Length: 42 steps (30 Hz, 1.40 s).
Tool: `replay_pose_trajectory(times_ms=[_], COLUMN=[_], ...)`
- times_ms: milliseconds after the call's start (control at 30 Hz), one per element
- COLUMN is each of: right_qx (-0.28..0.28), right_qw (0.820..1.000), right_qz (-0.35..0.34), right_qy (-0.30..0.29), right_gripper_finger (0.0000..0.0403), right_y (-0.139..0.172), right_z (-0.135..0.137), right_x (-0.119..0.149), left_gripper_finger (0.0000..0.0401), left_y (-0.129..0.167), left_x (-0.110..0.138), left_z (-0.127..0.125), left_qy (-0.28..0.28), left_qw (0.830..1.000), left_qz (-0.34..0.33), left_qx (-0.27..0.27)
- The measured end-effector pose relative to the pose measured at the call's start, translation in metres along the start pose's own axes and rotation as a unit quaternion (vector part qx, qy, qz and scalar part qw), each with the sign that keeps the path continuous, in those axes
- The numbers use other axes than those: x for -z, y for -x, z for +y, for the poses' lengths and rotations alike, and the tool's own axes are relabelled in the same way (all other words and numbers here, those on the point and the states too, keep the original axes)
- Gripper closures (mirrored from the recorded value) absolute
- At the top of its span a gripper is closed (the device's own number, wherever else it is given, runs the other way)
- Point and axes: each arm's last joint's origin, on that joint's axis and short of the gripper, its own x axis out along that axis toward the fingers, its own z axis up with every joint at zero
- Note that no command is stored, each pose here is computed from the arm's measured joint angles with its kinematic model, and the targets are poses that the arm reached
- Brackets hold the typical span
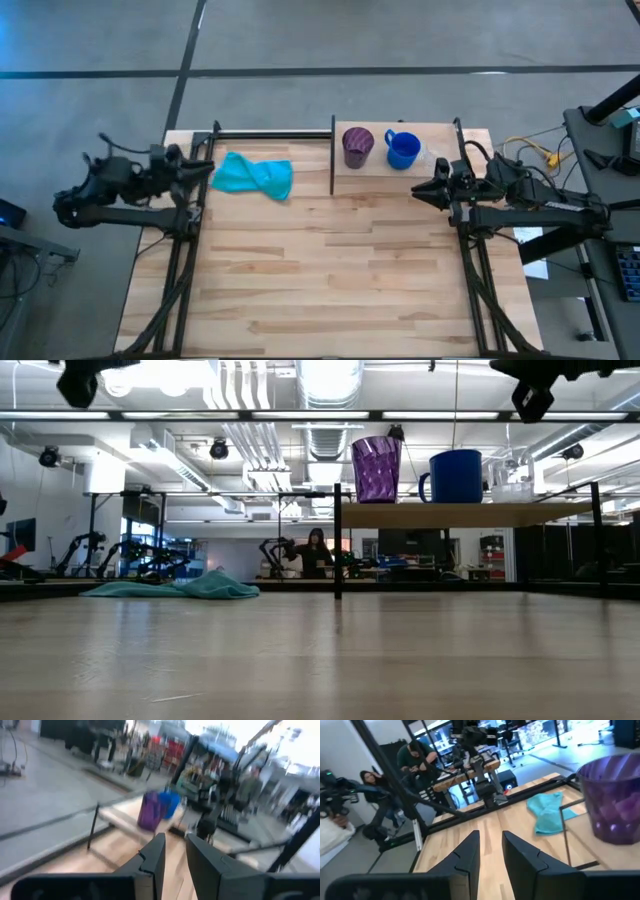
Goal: Stack small to large cups/mugs on shelf
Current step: Return to Home Position
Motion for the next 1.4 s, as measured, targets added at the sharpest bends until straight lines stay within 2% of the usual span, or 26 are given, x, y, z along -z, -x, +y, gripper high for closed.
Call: replay_pose_trajectory(times_ms=[67,400,700,833,1000,1167,1400], right_qx=[-0.011,-0.036,-0.056,-0.069,-0.073,-0.066,-0.064], right_qw=[1.000,0.998,0.993,0.989,0.988,0.989,0.989], right_qz=[0.000,-0.054,-0.099,-0.127,-0.127,-0.126,-0.123], right_qy=[0.000,0.001,-0.013,-0.022,-0.050,-0.051,-0.049], right_gripper_finger=[0.0326,0.0326,0.0326,0.0325,0.0326,0.0326,0.0326], right_y=[0.001,0.005,0.003,0.002,-0.001,-0.001,-0.001], right_z=[-0.002,-0.012,-0.025,-0.030,-0.038,-0.039,-0.039], right_x=[0.007,0.038,0.073,0.086,0.106,0.108,0.108], left_gripper_finger=[0.0338,0.0338,0.0338,0.0338,0.0338,0.0338,0.0338], left_y=[-0.001,-0.001,-0.006,-0.007,-0.006,-0.010,-0.021], left_x=[0.012,0.048,0.076,0.076,0.076,0.082,0.105], left_z=[0.004,0.019,0.030,0.031,0.031,0.033,0.037], left_qy=[-0.003,0.021,0.016,0.025,0.026,0.028,0.061], left_qw=[1.000,0.999,0.999,0.998,0.998,0.998,0.996], left_qz=[0.011,-0.046,-0.041,-0.041,-0.043,-0.040,-0.018], left_qx=[-0.001,0.018,-0.029,-0.040,-0.041,-0.049,-0.059])
